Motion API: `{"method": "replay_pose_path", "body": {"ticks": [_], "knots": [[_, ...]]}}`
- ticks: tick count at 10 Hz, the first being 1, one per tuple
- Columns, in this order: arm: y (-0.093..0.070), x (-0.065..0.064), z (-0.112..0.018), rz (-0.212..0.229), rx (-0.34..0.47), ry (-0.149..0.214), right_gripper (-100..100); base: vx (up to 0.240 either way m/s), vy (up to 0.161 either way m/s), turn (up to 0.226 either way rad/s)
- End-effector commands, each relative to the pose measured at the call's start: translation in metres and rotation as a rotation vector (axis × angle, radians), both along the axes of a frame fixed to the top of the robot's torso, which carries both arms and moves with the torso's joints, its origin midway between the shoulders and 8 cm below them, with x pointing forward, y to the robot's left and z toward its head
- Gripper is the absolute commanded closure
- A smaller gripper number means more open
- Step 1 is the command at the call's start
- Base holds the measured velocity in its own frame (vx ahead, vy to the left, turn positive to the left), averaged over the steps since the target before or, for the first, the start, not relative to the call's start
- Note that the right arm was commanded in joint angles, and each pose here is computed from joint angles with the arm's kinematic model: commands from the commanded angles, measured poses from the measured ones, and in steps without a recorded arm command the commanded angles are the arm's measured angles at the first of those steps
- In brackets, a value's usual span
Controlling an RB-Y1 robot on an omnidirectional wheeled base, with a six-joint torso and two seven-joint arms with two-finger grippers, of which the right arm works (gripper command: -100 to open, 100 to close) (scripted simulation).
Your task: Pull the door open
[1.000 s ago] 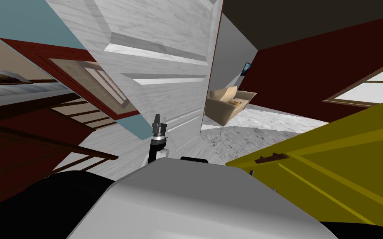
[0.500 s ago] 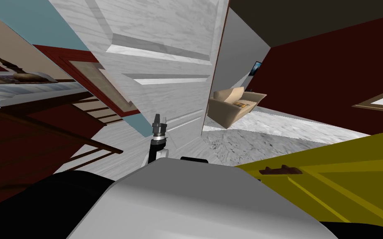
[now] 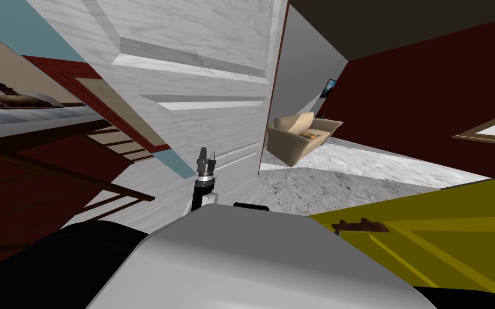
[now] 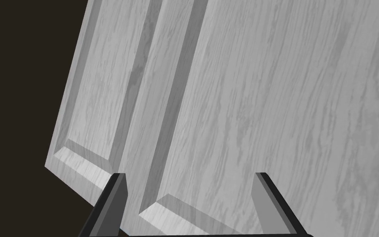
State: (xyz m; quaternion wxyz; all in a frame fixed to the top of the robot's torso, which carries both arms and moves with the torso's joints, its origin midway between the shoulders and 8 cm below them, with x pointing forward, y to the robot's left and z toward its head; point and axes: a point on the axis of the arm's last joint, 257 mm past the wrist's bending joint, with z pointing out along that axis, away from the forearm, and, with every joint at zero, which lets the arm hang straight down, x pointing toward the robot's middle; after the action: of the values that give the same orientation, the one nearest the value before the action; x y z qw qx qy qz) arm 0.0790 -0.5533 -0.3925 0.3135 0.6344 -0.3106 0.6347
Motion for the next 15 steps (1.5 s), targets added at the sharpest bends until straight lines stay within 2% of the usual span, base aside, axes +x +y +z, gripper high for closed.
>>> {"method": "replay_pose_path", "body": {"ticks": [1,5,6,7,12,13,15], "knots": [[-0.008,0.008,-0.002,0.011,0.002,0.001,-100,0.061,-0.078,-0.059],[-0.034,0.032,0.001,0.040,0.002,0.001,-100,0.112,-0.089,-0.078],[-0.030,0.028,0.000,0.035,0.000,0.001,-100,0.088,-0.054,0.003],[-0.030,0.028,0.000,0.035,0.000,0.001,100,-0.015,0.006,0.008],[-0.030,0.028,0.000,0.035,0.000,0.001,100,-0.014,0.012,0.004],[-0.025,0.036,-0.002,0.064,0.006,0.002,100,-0.083,0.059,-0.003],[-0.020,0.043,-0.001,0.095,0.006,0.001,100,-0.144,0.106,-0.009]]}}
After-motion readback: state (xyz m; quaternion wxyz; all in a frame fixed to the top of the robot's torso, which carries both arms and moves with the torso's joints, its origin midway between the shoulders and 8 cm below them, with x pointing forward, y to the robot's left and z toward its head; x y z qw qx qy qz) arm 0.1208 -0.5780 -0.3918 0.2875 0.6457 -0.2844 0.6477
